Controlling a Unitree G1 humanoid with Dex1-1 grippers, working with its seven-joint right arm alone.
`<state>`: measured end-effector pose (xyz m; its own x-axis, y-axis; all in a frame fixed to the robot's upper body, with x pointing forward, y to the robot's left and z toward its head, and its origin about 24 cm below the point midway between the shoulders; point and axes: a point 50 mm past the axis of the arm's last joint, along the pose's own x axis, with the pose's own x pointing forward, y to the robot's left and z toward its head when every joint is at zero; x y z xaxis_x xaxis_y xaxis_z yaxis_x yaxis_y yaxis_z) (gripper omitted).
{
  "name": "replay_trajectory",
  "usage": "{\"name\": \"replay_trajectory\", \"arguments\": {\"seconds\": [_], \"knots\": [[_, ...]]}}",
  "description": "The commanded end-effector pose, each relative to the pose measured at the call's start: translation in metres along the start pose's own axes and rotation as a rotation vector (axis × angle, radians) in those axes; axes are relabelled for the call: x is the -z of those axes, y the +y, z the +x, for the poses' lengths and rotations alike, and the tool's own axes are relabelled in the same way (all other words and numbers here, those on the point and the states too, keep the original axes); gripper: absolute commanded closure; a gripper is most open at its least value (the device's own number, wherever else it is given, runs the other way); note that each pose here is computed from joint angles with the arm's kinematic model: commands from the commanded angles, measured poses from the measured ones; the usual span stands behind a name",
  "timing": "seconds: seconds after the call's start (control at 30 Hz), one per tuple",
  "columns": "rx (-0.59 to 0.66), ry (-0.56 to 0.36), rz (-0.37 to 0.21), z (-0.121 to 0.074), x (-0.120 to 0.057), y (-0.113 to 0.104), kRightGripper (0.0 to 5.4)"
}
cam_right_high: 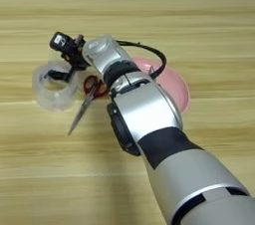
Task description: Move the objects on the table
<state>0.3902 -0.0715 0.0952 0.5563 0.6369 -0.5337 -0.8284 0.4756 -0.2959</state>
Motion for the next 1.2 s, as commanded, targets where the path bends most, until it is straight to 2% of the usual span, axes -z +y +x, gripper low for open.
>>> {"name": "replay_trajectory", "arguments": {"seconds": [0.03, 0.1, 0.17, 0.3, 0.37, 0.47, 0.6, 0.73, 0.83, 0.97, 1.1, 1.2], "knots": [[0.161, -0.323, -0.080, -0.020, -0.067, -0.027, 0.03], [0.180, -0.377, -0.080, -0.021, -0.070, -0.027, 0.03], [0.198, -0.438, -0.056, -0.022, -0.073, -0.026, 0.03], [0.199, -0.485, -0.038, -0.024, -0.074, -0.025, 0.03], [0.239, -0.524, -0.012, -0.031, -0.073, -0.030, 0.03], [0.367, -0.592, -0.036, -0.047, -0.062, -0.035, 0.03], [0.534, -0.694, 0.073, -0.071, -0.031, -0.026, 0.03], [0.647, -0.688, 0.137, -0.087, -0.006, -0.019, 0.03], [0.730, -0.649, 0.218, -0.097, 0.014, -0.017, 0.03], [0.818, -0.626, 0.220, -0.112, 0.027, -0.012, 0.03], [0.896, -0.641, 0.224, -0.132, 0.028, -0.013, 0.03], [0.922, -0.644, 0.218, -0.140, 0.026, -0.014, 0.03]]}}
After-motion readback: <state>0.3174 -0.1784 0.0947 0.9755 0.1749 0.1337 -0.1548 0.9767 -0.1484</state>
